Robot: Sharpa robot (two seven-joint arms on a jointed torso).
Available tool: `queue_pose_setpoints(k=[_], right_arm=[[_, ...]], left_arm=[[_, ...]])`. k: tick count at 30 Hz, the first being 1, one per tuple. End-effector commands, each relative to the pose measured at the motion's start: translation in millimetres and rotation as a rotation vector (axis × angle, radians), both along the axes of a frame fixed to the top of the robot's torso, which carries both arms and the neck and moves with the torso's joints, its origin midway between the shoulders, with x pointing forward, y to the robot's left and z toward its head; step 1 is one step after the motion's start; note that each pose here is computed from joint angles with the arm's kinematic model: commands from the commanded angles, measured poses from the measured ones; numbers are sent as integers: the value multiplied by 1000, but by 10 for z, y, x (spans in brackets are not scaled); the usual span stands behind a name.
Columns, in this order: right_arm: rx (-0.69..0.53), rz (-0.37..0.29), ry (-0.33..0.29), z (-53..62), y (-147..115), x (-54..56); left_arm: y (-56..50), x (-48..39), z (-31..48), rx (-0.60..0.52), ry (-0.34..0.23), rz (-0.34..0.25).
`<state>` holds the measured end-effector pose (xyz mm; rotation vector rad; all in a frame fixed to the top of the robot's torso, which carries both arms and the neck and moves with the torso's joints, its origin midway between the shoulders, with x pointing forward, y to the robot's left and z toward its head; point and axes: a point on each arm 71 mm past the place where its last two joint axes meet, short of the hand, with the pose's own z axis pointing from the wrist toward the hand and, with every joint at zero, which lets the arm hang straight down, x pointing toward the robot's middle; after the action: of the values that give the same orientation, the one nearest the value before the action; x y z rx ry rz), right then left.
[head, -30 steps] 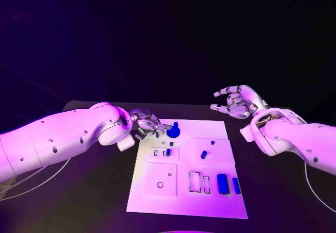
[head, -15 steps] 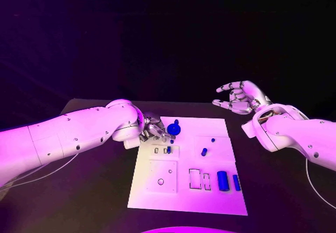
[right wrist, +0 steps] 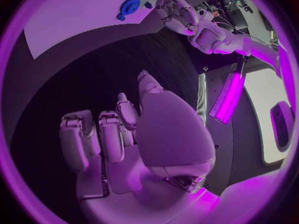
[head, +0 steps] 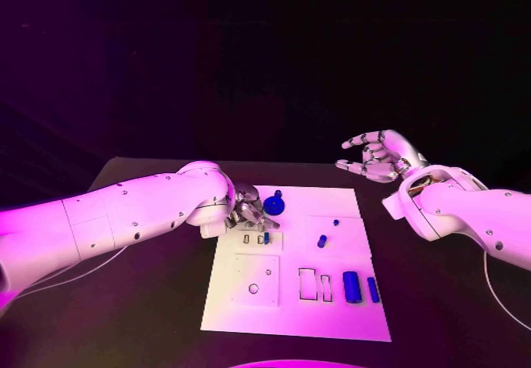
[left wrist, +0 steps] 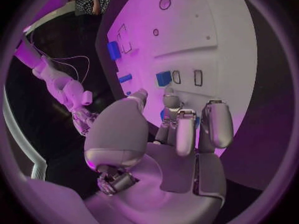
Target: Assemble the parts on the task board
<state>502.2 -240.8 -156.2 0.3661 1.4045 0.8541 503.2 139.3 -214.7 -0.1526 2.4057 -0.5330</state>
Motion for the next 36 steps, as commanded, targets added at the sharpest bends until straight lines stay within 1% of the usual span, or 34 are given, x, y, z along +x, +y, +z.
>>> queue_pose_setpoints(k=[1,10,36], right_arm=[[-19,15,11,-8,10,-2],[-22,13,17,-13,4,-1],[-26,17,28,-27,3,14]], left_arm=[[-16,-10,-26,28,20,-25],[-16,-7,-64,42,35,-32],[-65,-39,-96,43,67,-57]])
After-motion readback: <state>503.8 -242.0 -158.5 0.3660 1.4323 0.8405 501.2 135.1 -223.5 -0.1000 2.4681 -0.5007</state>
